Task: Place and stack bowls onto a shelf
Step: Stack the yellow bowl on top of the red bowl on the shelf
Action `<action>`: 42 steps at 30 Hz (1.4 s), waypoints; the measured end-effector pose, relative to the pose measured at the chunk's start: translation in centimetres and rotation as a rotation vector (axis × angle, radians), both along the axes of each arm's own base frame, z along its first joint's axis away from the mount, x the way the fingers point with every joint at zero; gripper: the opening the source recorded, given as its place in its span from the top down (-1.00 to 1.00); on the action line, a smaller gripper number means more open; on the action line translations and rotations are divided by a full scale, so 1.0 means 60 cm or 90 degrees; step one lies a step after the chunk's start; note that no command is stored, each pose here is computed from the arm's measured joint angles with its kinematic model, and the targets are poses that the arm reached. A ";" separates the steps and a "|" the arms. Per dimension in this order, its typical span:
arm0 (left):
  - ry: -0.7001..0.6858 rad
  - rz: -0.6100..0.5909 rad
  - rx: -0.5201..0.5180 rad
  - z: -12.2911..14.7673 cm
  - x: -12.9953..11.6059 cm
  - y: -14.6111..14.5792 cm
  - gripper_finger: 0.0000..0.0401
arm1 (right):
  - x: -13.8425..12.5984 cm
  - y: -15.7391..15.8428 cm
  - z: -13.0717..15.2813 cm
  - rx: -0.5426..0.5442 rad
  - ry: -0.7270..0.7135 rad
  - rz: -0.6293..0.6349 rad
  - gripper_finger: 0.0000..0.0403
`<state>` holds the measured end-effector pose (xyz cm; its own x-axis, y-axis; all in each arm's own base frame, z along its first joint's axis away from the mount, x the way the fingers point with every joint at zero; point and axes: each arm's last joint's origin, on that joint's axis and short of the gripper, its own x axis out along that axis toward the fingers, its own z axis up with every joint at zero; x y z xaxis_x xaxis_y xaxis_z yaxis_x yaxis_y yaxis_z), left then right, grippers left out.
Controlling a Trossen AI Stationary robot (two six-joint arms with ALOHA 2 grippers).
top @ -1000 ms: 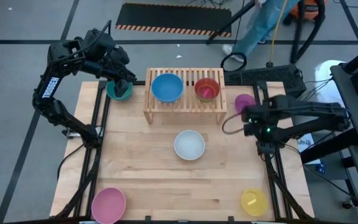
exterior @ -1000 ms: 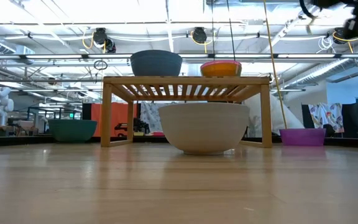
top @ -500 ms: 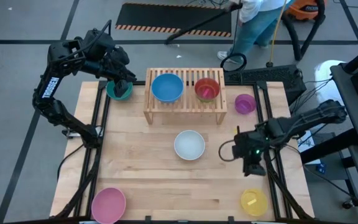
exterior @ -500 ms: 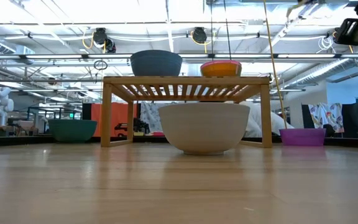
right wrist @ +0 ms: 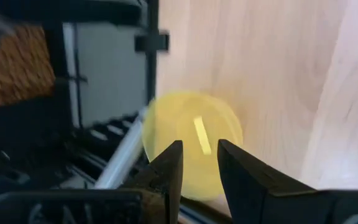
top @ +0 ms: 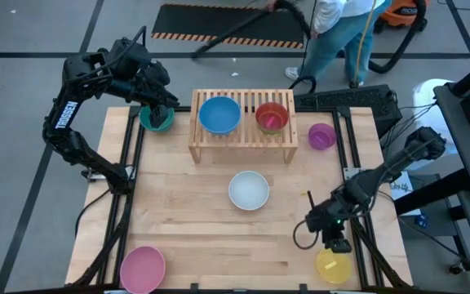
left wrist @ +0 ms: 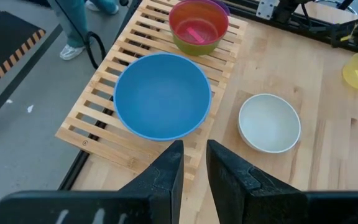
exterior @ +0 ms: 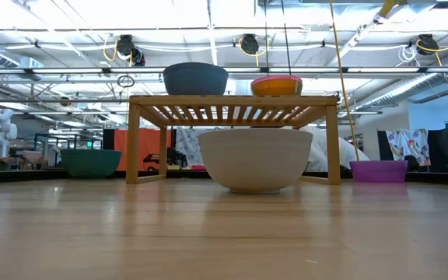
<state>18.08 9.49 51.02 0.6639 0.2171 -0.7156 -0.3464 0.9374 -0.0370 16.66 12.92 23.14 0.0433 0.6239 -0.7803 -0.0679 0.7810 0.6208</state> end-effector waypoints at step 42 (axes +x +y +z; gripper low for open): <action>-0.007 -0.131 -0.039 0.000 0.031 -0.086 0.63 | -0.021 0.064 -0.100 -0.147 0.023 0.113 0.54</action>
<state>19.95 4.33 51.03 0.6979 0.0327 -0.7154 -0.1479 0.9840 -0.0994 15.39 16.78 17.16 -0.0808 0.4255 -0.9013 -0.1978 0.8795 0.4329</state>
